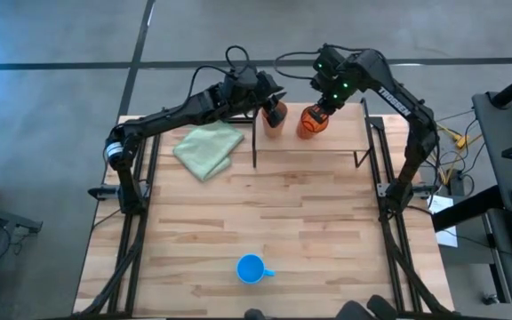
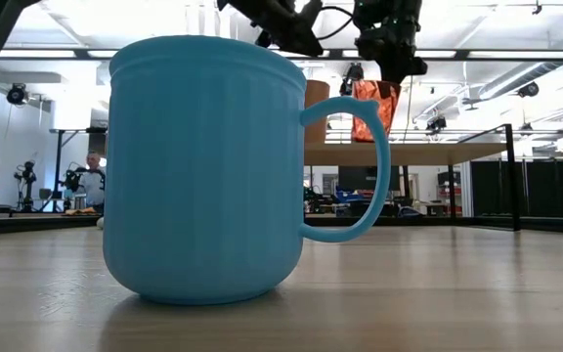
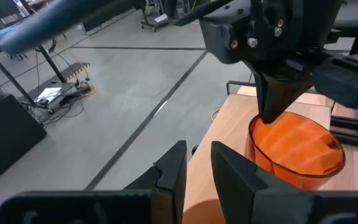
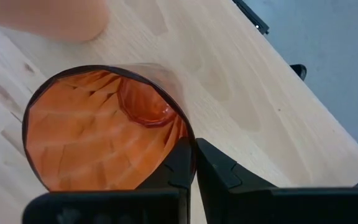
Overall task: Stack small to large cups/mugs on shelf
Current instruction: Put the brown cup on the shelf
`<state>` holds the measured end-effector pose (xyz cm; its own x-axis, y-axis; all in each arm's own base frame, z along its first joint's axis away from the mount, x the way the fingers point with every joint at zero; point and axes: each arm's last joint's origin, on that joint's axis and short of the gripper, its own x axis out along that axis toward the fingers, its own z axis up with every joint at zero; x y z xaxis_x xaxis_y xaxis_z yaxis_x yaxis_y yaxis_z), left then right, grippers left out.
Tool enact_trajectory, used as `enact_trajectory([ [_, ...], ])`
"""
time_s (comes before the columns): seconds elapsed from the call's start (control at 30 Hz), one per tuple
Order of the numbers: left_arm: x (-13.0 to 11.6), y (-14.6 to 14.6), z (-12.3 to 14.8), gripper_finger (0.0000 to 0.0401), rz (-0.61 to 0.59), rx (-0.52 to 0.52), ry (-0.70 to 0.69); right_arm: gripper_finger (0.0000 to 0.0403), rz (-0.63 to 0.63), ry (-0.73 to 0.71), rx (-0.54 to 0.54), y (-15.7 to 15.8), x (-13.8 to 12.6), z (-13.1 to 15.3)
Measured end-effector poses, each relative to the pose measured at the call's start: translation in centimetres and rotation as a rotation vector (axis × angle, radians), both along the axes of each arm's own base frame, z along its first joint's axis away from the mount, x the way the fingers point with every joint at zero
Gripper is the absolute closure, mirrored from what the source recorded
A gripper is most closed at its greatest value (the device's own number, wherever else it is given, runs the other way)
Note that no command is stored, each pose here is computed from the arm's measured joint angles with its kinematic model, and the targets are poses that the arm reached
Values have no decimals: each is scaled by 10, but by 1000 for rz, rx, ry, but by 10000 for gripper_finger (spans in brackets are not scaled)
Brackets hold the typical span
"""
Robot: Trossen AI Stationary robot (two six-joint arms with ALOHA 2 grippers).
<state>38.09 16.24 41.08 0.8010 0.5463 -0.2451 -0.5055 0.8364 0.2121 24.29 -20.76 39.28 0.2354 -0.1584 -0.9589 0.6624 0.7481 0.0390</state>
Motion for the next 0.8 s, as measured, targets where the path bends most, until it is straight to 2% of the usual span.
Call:
enact_trajectory([
  [0.27,-1,1,2,340,4,3,-7,357,29,-30,-50,-1,1,13],
  [0.47,-2,1,2,340,4,1,-2,327,26,-16,-36,-5,5,10],
  [0.8,-2,1,0,340,3,-3,16,325,23,-2,-22,-10,11,2],
])
